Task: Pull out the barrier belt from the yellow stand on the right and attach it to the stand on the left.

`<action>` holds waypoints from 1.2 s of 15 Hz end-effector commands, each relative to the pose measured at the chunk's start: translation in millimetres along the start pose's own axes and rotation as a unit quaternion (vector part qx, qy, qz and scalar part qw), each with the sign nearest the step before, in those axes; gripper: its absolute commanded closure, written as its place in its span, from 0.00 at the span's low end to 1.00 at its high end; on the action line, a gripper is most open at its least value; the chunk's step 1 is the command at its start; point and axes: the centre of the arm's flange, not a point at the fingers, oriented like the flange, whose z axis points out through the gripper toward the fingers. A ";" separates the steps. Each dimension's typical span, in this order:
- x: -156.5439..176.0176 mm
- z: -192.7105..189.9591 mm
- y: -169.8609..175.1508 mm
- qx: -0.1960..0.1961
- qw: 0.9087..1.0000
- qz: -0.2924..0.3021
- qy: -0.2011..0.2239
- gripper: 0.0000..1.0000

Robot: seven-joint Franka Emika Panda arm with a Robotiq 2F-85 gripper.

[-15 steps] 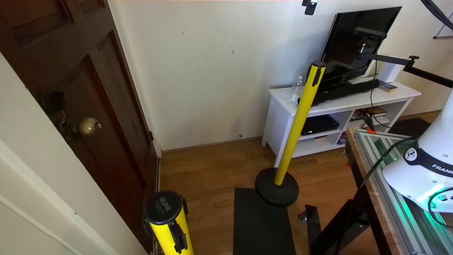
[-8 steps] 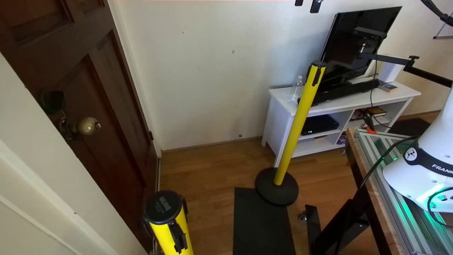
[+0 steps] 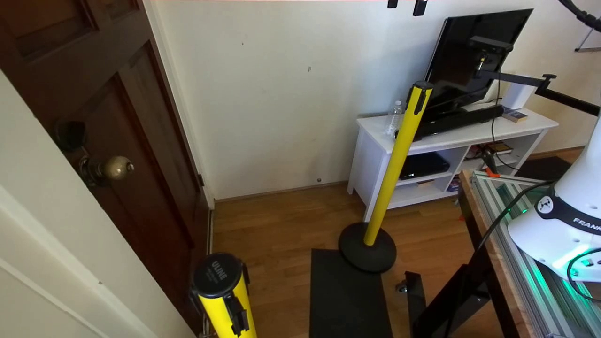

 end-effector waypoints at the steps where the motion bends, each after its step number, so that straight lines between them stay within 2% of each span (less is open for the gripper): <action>1: 0.4 -2.8 4.4 -0.029 0.997 -0.062 -0.038 0.00; 4: -2.0 -2.1 5.0 -0.022 0.988 -0.122 -0.089 0.00; 7: -5.1 -0.2 5.0 -0.008 0.975 -0.179 -0.130 0.00; 10: -6.6 1.0 4.6 0.002 0.957 -0.239 -0.166 0.00; 14: -8.8 3.1 3.4 0.010 0.928 -0.303 -0.218 0.00; 15: -10.5 3.2 2.9 0.012 0.928 -0.293 -0.229 0.00; 16: -11.1 10.2 -1.0 0.010 0.939 -0.281 -0.197 0.00; 18: -11.4 10.6 -1.7 0.011 0.936 -0.283 -0.209 0.00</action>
